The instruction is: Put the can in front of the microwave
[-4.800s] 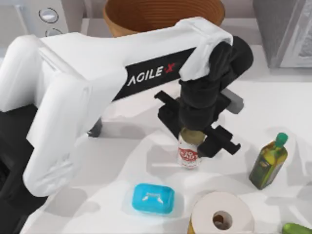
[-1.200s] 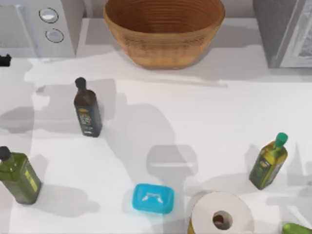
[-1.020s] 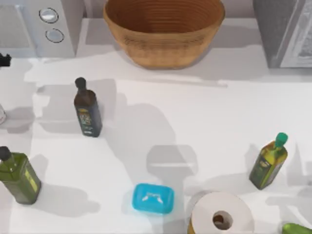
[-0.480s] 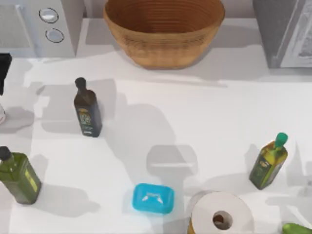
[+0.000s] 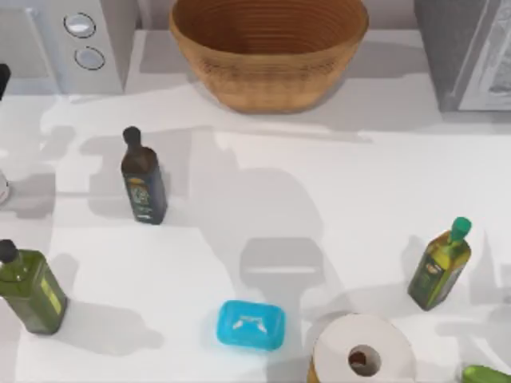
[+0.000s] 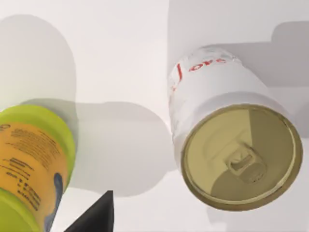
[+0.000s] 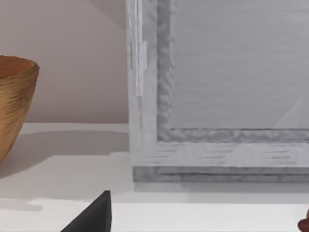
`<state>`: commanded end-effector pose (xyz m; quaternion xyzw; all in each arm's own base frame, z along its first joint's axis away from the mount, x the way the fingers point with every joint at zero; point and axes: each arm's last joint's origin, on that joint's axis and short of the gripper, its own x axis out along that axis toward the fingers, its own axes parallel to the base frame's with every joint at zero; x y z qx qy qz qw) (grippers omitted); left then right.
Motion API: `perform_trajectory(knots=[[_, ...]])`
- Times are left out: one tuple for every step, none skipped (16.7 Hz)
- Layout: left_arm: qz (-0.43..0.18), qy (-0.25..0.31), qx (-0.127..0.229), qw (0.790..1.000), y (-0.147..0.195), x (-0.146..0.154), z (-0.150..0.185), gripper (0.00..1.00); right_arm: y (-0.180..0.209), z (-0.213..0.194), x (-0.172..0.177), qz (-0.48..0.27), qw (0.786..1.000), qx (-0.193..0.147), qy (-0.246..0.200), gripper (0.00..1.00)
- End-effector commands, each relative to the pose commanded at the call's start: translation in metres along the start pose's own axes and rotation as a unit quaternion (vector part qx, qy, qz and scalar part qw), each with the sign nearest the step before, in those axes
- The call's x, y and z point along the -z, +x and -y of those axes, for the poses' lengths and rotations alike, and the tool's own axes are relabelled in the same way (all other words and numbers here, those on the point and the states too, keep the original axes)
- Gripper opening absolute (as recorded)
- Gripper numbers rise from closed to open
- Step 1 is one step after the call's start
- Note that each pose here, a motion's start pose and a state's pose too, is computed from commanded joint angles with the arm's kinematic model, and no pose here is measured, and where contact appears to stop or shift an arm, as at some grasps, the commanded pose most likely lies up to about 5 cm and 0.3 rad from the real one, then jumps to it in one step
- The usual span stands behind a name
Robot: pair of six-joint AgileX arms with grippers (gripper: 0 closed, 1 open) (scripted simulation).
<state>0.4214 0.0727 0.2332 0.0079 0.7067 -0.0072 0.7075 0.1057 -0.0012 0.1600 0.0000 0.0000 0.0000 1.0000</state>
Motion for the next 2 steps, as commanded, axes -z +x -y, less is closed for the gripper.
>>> perform_trajectory(knots=[[0.000, 0.000, 0.000, 1.000, -0.0046, 0.0004, 0.0001, 1.00, 0.0000, 0.0000, 0.0000, 0.000, 1.000, 0.000, 0.000, 1.00], [0.000, 0.000, 0.000, 1.000, -0.0061, 0.0005, 0.0000, 1.00, 0.0000, 0.0000, 0.0000, 0.000, 1.000, 0.000, 0.000, 1.00]])
